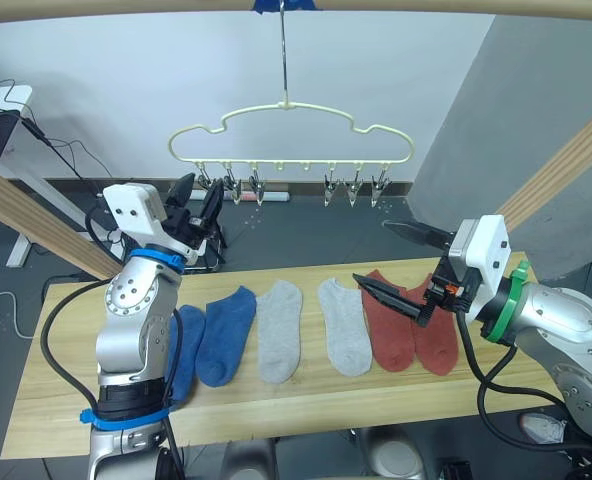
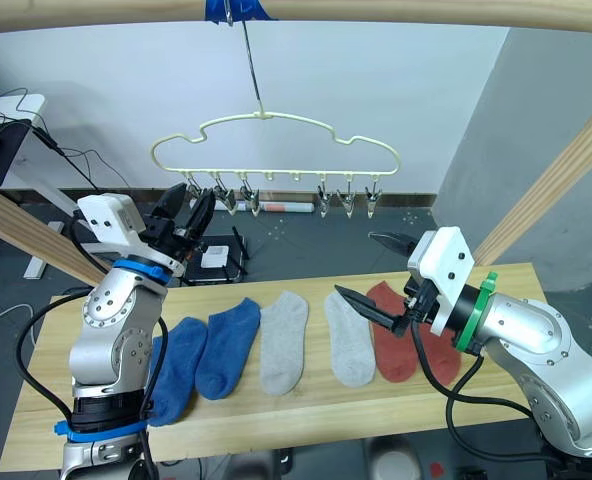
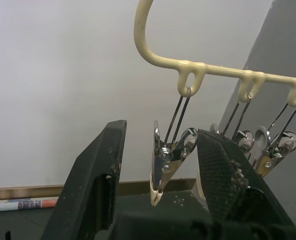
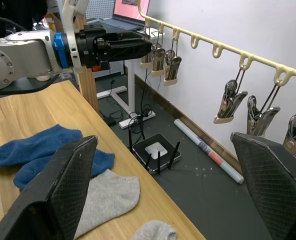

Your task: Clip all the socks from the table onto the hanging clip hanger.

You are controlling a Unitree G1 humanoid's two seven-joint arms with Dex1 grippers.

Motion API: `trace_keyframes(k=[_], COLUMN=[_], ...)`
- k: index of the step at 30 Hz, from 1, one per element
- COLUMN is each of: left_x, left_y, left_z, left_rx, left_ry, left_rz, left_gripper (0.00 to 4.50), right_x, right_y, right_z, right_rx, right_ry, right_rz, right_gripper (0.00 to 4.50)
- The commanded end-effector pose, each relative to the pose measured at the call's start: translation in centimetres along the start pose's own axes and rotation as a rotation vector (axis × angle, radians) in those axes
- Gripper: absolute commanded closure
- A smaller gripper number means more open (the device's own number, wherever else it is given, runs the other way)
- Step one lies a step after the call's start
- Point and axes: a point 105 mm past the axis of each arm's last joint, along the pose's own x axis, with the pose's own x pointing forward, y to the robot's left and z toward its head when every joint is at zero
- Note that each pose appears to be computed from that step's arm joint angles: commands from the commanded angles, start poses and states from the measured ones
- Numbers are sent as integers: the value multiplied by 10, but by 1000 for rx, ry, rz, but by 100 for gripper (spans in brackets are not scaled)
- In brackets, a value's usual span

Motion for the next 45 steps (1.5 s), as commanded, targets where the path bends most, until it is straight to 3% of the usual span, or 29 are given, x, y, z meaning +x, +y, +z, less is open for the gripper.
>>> trace_keyframes(k=[1,9,12,17,23,27,32,37,45], left_x=[2,3,2,0,-2,-2,-2,-1,-2], left_y=[1,-1,-1,0,-4,-8,-12,-13,-14], left_z=[10,12,12,12,14,14,13,12,12], left_rx=[15,15,24,37,58,63,62,59,55], left_ry=[-39,-46,-46,-41,-34,-32,-28,-24,-18], left_rz=[3,-8,-8,-8,-36,-55,-70,-75,-81], left_gripper=[227,412,439,440,440,440,441,441,441], right_x=[-3,-3,-3,-6,-53,-80,-94,-84,-65], right_y=[2,3,6,8,-24,-37,-46,-48,-58], right_z=[9,9,7,-3,-85,-124,-163,-191,-213], right_rx=[-34,-29,-21,4,92,134,188,274,339], right_ry=[-34,-31,-24,17,341,462,553,544,517], right_rz=[-5,-2,3,-21,-447,-670,-812,-870,-921], right_gripper=[0,0,0,0,0,0,0,0,0])
